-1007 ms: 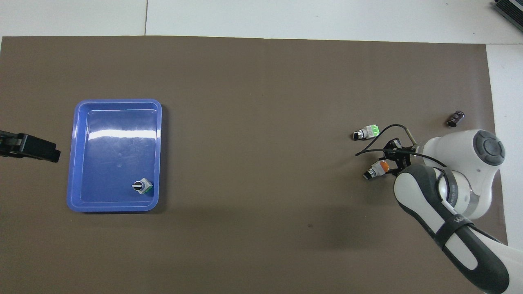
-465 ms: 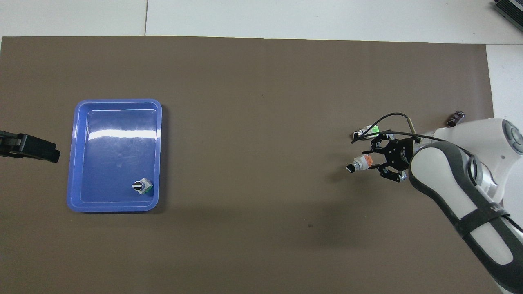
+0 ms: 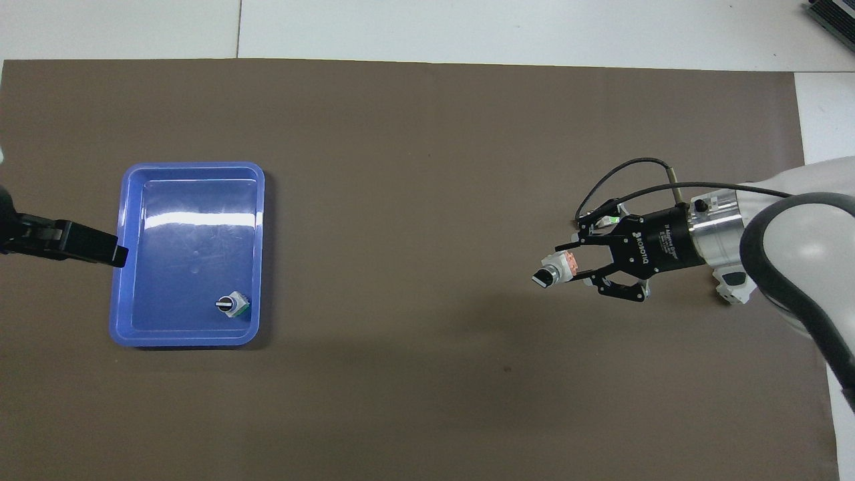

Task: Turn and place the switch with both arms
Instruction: 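Carry the switch toward the tray while the left gripper reaches toward it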

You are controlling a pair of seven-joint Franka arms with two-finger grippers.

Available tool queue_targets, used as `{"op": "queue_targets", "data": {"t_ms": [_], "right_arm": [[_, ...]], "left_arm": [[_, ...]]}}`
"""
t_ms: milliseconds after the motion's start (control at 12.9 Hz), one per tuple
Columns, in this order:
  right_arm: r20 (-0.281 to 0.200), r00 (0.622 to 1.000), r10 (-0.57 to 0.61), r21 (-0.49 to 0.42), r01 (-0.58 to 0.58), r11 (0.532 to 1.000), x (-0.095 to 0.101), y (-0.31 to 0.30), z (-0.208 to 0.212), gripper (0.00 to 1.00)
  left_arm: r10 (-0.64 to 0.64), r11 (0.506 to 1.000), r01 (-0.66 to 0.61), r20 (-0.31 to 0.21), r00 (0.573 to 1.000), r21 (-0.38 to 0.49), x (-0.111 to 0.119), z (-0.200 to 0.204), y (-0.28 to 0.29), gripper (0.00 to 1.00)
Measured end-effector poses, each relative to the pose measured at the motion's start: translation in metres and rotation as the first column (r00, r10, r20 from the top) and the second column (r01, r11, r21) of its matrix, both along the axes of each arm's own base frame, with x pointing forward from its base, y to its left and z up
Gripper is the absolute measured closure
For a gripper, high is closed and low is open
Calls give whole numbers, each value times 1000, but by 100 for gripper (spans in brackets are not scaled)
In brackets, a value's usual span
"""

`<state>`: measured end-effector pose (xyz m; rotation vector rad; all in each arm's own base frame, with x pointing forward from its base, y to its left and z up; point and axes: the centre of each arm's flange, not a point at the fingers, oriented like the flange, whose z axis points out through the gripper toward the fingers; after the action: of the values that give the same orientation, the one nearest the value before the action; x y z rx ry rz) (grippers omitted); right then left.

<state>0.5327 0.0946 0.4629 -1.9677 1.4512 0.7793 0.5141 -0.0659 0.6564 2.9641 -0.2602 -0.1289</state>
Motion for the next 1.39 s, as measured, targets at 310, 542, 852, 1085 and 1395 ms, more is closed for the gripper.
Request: {"op": "queue_targets", "data": {"t_ms": [310,542,852,1085,1395], "right_arm": [[-107,993,-49,-10,48,999,-21,93,68,59],[-111,992,-60,19,63,998,-28,140,99,59],[-109,968,-225,39,230,972,-33,198,110,59],[-112,956,-270,44,277,960,-35,218,109,59],[-101,944,-314,67,322,944,-32,248,103,59]], "left_arm": [[138,974,-149,-74,988,-173,-3,6,-24,9],[260,908,-308,-196,946,-283,-5,6,-42,10],[436,784,-553,-383,814,-282,-11,2,-66,12],[535,697,-680,-465,705,-228,-17,9,-91,14],[644,579,-792,-489,589,-191,-14,4,-121,44]]}}
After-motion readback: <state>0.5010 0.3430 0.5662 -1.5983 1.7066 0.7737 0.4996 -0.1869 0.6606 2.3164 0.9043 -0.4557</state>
